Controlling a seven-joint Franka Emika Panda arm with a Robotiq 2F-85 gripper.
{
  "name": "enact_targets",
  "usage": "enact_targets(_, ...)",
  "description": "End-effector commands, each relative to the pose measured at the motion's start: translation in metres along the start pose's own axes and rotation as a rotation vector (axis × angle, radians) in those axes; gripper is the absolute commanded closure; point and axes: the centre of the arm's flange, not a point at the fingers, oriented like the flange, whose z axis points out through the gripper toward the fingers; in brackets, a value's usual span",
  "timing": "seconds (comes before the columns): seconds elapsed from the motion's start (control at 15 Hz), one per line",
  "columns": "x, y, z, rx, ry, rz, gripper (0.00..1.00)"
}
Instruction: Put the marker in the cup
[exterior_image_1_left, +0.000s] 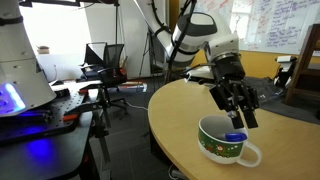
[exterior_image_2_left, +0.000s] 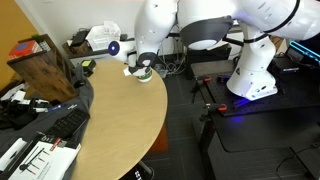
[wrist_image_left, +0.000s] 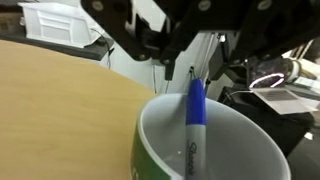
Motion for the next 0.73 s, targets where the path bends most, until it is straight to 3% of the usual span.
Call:
enact_targets(0.0,0.003,0.010,-0.009,0.002,-0.054,0.019,0.32)
enact_targets(0.07,0.003,0.012,-0.011,0.006,-0.058,0.010,0.32)
enact_targets(0.4,0.006,0.023,-0.031,0.068,-0.188,-0.046,0.00)
enact_targets(0.67,0.005,0.031,-0.043,0.097,-0.265,-0.131,0.00)
